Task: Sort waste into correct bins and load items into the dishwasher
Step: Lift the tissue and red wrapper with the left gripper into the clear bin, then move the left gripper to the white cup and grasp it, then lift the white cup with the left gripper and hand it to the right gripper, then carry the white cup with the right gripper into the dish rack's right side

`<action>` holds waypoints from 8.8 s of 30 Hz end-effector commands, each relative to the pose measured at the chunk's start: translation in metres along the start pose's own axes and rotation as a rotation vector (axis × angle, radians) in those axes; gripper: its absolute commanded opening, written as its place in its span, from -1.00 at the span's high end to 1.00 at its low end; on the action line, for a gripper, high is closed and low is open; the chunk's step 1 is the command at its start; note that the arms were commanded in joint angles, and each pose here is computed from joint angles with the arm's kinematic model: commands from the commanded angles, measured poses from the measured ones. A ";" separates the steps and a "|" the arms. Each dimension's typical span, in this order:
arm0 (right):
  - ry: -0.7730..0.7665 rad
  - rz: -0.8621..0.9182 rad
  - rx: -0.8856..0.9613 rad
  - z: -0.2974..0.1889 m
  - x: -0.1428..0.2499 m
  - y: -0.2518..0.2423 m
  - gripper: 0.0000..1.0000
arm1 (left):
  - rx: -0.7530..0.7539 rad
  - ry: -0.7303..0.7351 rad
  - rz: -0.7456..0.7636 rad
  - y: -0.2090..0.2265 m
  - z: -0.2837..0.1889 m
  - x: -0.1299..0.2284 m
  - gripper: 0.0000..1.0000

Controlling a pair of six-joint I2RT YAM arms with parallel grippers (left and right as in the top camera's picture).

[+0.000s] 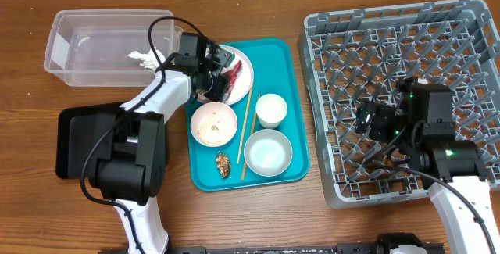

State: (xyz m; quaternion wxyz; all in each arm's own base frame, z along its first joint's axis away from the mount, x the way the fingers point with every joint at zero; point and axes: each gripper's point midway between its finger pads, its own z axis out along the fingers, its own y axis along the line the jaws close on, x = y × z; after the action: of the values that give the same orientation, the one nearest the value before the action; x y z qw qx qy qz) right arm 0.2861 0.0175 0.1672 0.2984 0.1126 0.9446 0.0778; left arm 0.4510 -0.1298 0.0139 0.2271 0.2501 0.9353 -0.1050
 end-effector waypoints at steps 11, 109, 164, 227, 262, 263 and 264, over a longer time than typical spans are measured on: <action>-0.033 0.006 -0.013 -0.008 -0.010 0.003 -1.00 | -0.184 -0.263 -0.118 0.040 -0.091 -0.096 0.92; -0.053 0.007 0.019 -0.008 -0.014 -0.002 -1.00 | 0.154 0.012 -0.207 -0.088 -0.068 -0.070 0.92; -0.213 -0.412 -1.226 -0.055 -0.066 0.171 -1.00 | 1.238 -0.265 -0.140 -0.166 -0.208 -0.152 0.92; -0.090 -0.003 -0.688 0.020 -0.082 0.095 0.14 | 0.293 -0.109 -0.509 0.025 -0.143 -0.063 -0.20; 0.246 0.790 0.561 -0.016 -0.018 -0.262 0.30 | -0.132 -0.165 -0.493 0.085 -0.211 -0.046 -0.23; 0.249 0.789 0.555 -0.012 -0.019 -0.262 0.30 | -0.131 -0.165 -0.491 0.084 -0.211 -0.046 -0.24; 0.251 0.790 0.546 -0.008 -0.019 -0.263 0.28 | -0.129 -0.164 -0.489 0.083 -0.211 -0.047 -0.23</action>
State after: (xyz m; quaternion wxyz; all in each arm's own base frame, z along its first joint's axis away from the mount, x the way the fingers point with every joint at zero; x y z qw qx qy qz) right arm 0.2443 -0.2369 0.1294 0.0826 0.5257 0.8447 -0.0586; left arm 0.4493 -0.0097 0.2054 0.2739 -0.0241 0.9536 -0.1225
